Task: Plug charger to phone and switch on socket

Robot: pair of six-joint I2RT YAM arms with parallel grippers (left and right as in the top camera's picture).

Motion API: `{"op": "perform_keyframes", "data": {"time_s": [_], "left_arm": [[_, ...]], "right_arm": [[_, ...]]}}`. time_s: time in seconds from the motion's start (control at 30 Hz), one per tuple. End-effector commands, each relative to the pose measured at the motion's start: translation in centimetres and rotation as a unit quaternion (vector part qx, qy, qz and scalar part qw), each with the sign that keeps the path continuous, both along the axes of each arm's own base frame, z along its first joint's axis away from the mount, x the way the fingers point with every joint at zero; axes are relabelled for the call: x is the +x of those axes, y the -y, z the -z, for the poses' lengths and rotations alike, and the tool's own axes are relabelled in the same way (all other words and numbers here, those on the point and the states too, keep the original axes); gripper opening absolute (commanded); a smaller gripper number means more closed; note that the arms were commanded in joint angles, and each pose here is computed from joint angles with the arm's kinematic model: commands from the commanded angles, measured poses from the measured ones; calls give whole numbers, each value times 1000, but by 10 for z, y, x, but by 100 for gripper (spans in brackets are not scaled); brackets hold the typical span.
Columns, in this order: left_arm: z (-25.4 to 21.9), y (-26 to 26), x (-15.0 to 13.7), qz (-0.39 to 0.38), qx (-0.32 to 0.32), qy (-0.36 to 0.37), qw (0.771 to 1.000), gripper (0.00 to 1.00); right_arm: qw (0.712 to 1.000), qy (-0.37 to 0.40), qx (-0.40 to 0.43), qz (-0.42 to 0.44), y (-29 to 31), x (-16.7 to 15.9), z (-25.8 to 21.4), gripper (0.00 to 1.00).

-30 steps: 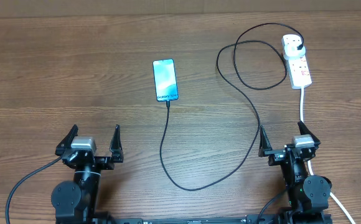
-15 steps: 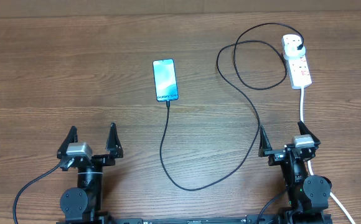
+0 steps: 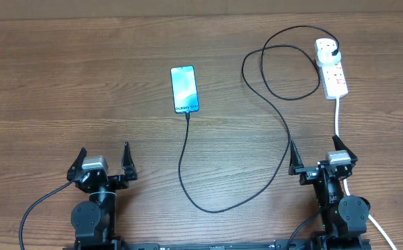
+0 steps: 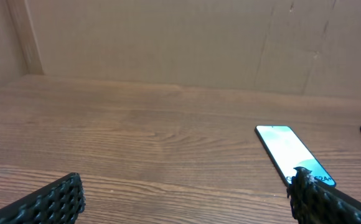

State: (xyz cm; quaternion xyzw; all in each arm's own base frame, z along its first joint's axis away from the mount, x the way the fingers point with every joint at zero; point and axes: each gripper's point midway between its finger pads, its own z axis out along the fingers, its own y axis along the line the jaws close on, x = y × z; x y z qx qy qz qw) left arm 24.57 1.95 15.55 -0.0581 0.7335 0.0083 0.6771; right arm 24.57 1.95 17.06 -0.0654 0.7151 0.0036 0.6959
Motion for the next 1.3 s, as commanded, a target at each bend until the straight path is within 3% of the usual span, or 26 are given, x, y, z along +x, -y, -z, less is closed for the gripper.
{"op": "perform_keyframes", "data": {"time_s": [0.0,1.27], "left_arm": [[-1,-1,0,-1,21,3,1000,100],[-1,3,0,9,20,3,1000,100]], "right_arm": [[1000,4,0,2,1,0,1,100],[1000,4,0,2,1,0,1,100]]}}
